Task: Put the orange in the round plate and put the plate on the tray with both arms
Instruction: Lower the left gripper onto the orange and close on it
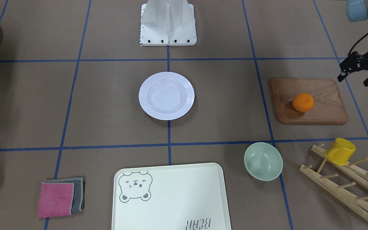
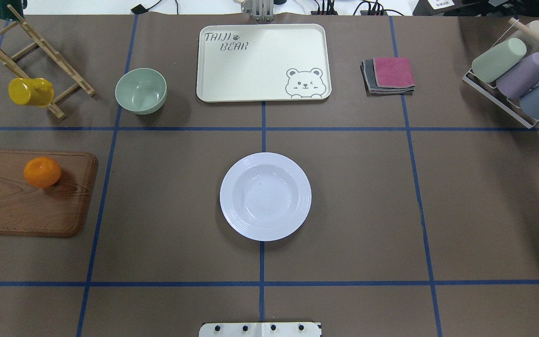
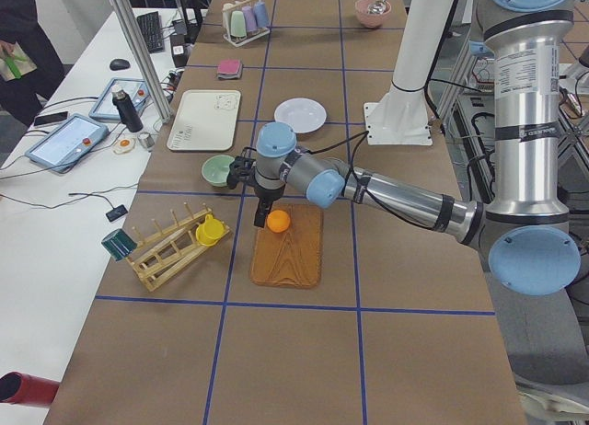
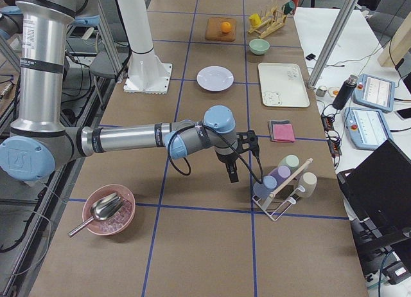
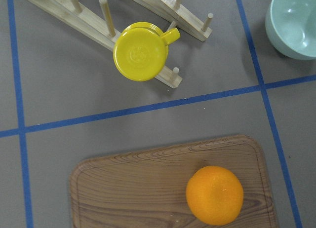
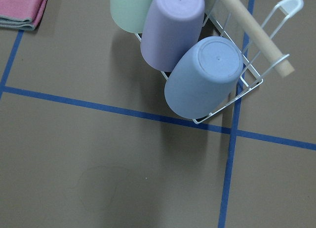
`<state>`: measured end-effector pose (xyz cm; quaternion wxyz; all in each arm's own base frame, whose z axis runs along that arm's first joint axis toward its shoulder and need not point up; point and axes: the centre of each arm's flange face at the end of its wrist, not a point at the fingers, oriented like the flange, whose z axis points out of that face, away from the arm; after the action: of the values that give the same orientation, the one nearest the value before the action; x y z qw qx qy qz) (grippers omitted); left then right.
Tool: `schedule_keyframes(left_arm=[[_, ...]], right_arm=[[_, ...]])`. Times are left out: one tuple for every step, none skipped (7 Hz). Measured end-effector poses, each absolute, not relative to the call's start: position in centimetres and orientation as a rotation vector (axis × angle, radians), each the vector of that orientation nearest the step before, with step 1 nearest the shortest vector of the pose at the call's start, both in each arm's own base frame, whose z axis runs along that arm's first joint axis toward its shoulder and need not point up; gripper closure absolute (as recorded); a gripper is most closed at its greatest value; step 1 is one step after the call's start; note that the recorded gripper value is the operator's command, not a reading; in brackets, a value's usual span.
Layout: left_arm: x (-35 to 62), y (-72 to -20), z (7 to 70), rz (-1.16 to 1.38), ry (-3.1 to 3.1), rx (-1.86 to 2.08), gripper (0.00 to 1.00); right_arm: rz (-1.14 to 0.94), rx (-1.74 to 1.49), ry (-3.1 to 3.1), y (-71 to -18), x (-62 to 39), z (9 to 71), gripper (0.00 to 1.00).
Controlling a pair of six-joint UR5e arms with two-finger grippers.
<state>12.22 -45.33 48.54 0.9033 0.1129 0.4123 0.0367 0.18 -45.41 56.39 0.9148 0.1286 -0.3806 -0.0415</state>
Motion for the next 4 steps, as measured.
schedule_keyframes(left_arm=[[15.9, -44.7, 48.6, 0.061, 0.832, 0.217, 0.01], [19.0, -44.0, 49.0, 0.051, 0.806, 0.211, 0.01], [21.1, -43.6, 50.2, 0.048, 0.792, 0.212, 0.01], [22.5, -43.8, 52.1, 0.052, 0.791, 0.217, 0.01]], right_arm=[[-0.085, 0.263, -0.784, -45.3, 0.1, 56.5, 0.0], [-0.085, 0.262, -0.783, -45.3, 0.1, 56.5, 0.0], [-0.087, 0.262, -0.783, -45.2, 0.1, 56.6, 0.0], [-0.088, 0.262, -0.783, -45.2, 0.1, 56.6, 0.0]])
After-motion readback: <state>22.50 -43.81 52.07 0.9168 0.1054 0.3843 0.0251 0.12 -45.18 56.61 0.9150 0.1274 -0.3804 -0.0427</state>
